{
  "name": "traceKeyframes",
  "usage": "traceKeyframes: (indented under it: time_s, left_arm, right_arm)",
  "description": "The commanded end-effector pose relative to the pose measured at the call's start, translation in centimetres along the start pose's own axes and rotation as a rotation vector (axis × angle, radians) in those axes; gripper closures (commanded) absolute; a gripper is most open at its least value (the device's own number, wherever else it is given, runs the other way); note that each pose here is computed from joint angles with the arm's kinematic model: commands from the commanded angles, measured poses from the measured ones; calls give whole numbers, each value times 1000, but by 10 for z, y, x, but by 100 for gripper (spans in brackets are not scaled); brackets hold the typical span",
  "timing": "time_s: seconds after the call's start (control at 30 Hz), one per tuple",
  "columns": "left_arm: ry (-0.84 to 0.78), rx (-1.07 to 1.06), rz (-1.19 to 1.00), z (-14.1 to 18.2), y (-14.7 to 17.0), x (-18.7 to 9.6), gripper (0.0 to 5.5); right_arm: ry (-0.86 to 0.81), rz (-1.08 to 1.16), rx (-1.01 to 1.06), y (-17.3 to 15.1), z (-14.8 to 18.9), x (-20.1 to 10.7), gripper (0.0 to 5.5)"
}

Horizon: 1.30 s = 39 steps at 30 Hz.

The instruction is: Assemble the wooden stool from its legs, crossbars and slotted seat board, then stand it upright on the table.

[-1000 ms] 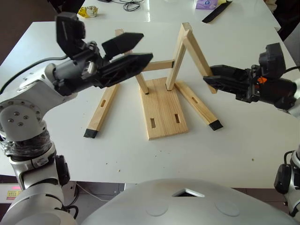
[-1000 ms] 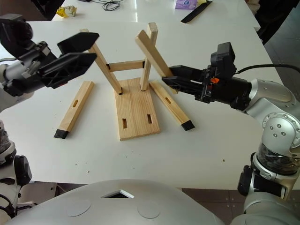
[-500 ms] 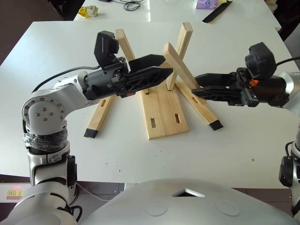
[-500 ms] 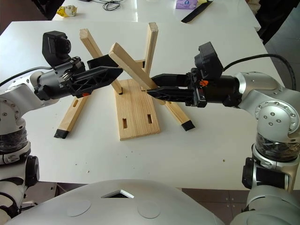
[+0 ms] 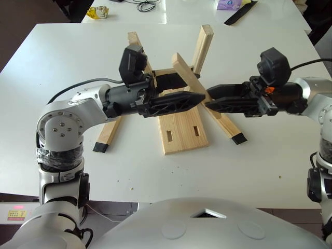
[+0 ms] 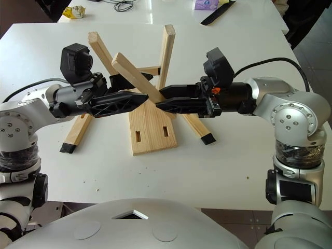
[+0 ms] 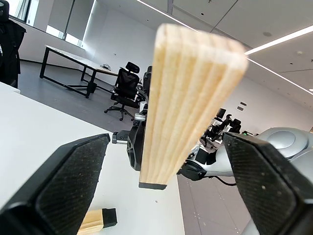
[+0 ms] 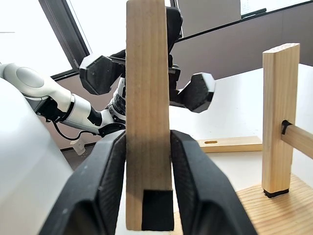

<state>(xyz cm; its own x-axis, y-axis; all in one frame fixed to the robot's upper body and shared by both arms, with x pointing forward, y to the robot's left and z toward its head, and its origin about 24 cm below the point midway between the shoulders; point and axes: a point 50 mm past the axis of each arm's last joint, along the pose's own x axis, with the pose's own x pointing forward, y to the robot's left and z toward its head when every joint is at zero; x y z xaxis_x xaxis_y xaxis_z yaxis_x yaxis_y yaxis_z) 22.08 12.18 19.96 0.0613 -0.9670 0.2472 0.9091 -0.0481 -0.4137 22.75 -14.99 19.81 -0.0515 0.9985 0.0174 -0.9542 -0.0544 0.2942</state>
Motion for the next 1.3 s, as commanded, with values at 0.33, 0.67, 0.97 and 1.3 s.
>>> traceKeyframes:
  time_s: [0.33,0.67,0.97,1.3]
  left_arm:
    - [62,85,-1,-17,0,5,124]
    - [27,107,-17,-3,0,5,124]
    - [34,103,-30,-5,-1,5,199]
    - [61,101,-11,-9,1,4,347]
  right_arm:
    - [21,12,5,0,-8,5,418]
    - [41,-26,8,-5,-17,2,418]
    - [59,-31,-3,-5,-19,3,418]
    - [66,-30,-14,-4,-16,3,418]
